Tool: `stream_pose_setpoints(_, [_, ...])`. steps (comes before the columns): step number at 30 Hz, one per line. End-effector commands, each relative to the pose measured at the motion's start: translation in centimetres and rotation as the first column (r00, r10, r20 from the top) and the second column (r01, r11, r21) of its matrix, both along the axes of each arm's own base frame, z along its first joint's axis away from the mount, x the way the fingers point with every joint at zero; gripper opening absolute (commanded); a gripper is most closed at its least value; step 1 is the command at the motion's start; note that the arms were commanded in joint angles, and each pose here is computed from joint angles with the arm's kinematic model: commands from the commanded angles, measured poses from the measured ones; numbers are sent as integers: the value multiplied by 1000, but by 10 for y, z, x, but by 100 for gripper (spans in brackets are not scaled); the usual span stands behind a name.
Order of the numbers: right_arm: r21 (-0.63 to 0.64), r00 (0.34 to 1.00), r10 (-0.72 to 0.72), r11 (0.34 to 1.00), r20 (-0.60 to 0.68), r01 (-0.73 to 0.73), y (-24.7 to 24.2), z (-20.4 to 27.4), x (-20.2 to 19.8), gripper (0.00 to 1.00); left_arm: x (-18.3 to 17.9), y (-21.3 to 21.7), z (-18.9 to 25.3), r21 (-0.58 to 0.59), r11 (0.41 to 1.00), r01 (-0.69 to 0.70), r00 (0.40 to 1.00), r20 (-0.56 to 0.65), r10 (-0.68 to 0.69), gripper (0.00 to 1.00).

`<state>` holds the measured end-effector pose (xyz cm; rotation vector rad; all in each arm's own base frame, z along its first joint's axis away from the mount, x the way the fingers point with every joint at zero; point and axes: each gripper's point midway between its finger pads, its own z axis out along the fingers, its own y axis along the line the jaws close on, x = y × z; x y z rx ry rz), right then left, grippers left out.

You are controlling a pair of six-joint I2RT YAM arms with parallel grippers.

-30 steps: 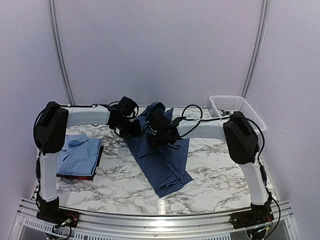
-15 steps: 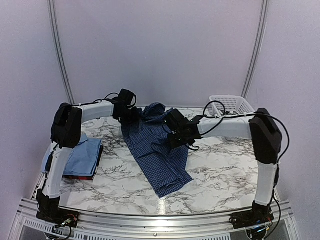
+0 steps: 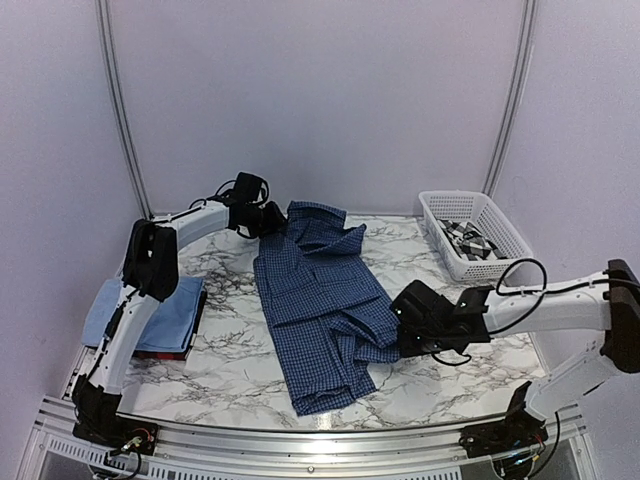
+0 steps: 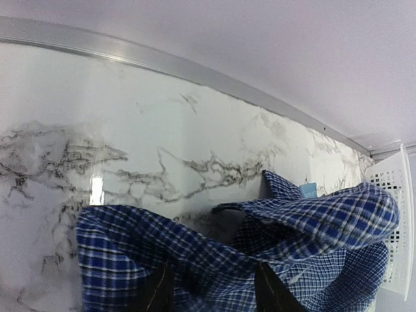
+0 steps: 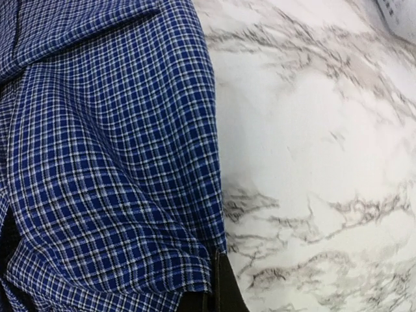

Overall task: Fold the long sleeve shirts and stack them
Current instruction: Flatten out the crumpled shirt at the center of the board.

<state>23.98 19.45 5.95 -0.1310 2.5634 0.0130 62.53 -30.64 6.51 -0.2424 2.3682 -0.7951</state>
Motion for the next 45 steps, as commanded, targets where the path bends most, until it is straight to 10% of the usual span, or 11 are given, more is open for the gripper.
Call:
stream_pose_setpoints(1, [75,986,-162,984,-25,163,-27,-3,-25,0,-20,-7,61,-10,998,68,996,64,-67,49])
stream_pose_setpoints(10, [93,988,-152,984,-12,152,-35,22,-35,58,-121,16,62,166,976,140,990,-19,-138,63])
stream_pose_setpoints(16, [80,990,-48,996,130,38,-21,89,-10,73,-181,4,29,228,948,223,972,-120,-200,60])
stream_pose_setpoints(35, [147,993,21,989,-114,-4,-9,-3,-16,68,-393,-24,-18,112,876,468,835,-379,-398,60])
stream_pose_setpoints(45, [195,992,-6,980,-129,32,-19,-17,-21,31,-447,-58,-42,117,818,564,766,-444,-465,55])
